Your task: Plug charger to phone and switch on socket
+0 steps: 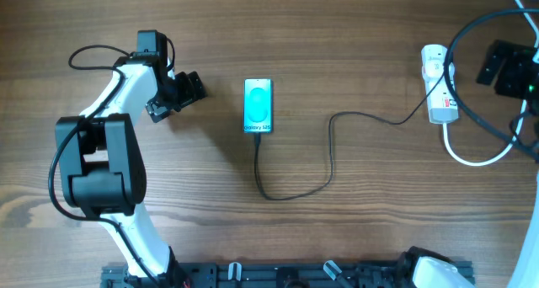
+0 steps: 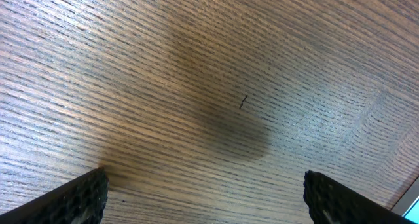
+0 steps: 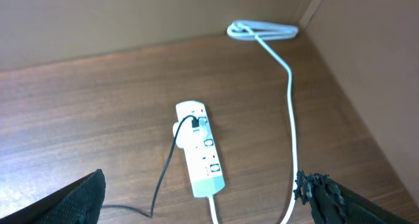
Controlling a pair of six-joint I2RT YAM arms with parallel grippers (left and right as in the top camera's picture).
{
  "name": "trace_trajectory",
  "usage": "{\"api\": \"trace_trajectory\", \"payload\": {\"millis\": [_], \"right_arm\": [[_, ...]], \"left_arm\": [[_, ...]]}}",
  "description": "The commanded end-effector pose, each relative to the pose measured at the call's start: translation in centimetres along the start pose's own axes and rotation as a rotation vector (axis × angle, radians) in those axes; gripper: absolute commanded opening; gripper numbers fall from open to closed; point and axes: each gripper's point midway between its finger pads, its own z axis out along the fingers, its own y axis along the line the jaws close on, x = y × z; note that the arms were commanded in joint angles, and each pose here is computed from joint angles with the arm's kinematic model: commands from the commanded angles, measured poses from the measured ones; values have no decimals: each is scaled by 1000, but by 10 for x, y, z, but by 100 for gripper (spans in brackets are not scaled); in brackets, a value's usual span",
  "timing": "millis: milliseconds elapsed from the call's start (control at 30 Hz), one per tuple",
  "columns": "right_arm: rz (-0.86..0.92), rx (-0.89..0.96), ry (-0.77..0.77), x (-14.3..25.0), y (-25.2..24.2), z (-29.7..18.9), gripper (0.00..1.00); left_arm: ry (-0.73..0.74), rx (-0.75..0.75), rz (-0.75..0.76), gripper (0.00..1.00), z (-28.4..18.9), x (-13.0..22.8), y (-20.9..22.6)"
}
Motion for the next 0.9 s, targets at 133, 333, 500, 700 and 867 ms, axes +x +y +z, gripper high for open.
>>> {"api": "trace_trajectory", "payload": {"millis": [133,333,500,700,867], "right_arm": [[-17,-23,39,20,7,54,100],[-27,15,-479,-42,7,76,100],[-28,38,-718,-55,6,68,100],[-28,43,-796,-19,10,67,100],[-29,39,-753,34,14,64,100]], "left_arm": [[-11,-3,5,100,-4,0,2],[-11,-3,5,100,-4,0,2],[-11,-3,5,100,-4,0,2],[-11,-3,5,100,-4,0,2],[-11,-3,5,100,-4,0,2]]}}
